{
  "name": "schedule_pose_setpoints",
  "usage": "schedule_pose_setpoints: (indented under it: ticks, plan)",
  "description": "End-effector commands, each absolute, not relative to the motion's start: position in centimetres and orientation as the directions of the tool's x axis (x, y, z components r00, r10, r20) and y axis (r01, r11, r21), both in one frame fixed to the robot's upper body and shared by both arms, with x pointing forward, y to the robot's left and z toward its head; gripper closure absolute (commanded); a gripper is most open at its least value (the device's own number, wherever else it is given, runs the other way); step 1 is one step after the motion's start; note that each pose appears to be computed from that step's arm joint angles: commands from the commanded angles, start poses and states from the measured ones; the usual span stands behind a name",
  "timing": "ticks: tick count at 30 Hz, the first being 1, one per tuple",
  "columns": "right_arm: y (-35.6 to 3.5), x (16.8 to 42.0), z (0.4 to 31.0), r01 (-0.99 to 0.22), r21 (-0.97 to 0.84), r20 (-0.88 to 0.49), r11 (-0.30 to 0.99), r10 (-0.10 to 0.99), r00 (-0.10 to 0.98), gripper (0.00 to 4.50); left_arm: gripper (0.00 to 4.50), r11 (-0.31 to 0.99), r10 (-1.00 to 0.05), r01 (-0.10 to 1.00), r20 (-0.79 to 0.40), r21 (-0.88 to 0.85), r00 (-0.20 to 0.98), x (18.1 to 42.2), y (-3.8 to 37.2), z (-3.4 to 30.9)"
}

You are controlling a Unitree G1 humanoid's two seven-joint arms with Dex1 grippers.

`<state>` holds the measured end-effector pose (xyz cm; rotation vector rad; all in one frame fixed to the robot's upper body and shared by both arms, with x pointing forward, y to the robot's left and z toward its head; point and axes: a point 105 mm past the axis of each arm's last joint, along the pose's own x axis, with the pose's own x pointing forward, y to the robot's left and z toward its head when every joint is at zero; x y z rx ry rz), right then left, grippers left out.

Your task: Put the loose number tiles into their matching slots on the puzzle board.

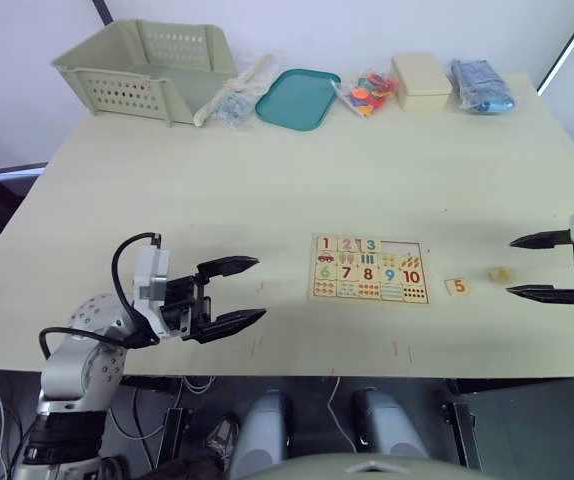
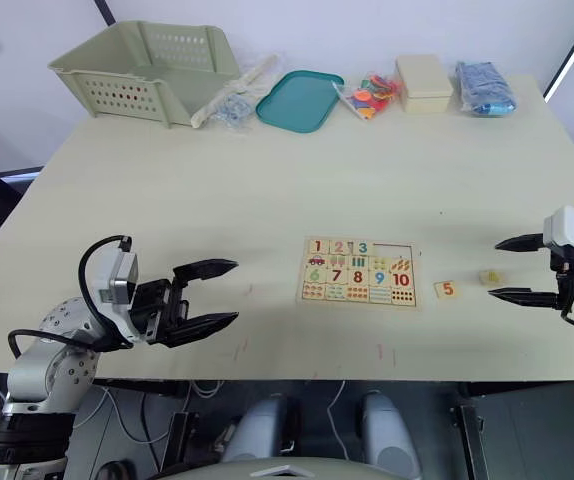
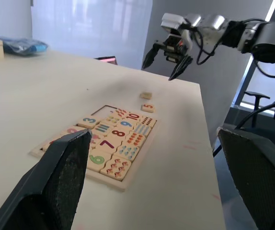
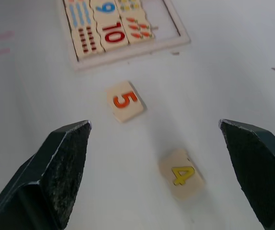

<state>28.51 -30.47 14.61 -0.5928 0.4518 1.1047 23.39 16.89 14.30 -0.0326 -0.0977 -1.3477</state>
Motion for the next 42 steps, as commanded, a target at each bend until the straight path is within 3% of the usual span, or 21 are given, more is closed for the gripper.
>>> schedule_pose_setpoints:
  ticks: [1, 10, 23, 25, 28, 42]
  plan:
    - [-31.3, 28.9, 13.9, -0.925, -0.225, -0.639, 0.305, 0.671, 0.376, 0.02, 0.0, 0.204, -0.974, 0.978, 0.116, 0.053, 0.197, 23.3, 17.3, 14.9]
    - [-33.4, 29.9, 11.8, -0.894, -0.226, -0.68, 0.387, 0.595, 0.429, 0.02, 0.0, 0.173, -0.978, 0.983, 0.133, 0.062, 0.164, 23.1, 17.6, 15.4]
    - [-33.2, 31.1, 10.9, -0.874, -0.246, -0.661, 0.419, 0.587, 0.467, 0.02, 0.0, 0.156, -0.978, 0.986, 0.151, 0.065, 0.145, 22.9, 16.5, 16.2]
    - [-33.0, 31.2, 10.8, -0.878, -0.236, -0.66, 0.417, 0.594, 0.459, 0.53, 0.0, 0.158, -0.978, 0.985, 0.15, 0.065, 0.147, 23.0, 16.5, 16.2]
    - [-32.8, 31.2, 10.7, -0.882, -0.238, -0.662, 0.406, 0.596, 0.454, 1.69, 0.0, 0.161, -0.977, 0.985, 0.149, 0.063, 0.151, 23.0, 16.5, 16.3]
    - [-31.9, 31.7, 10.6, -0.89, -0.226, -0.646, 0.396, 0.623, 0.441, 1.69, 0.0, 0.164, -0.978, 0.985, 0.143, 0.058, 0.154, 22.8, 16.8, 16.1]
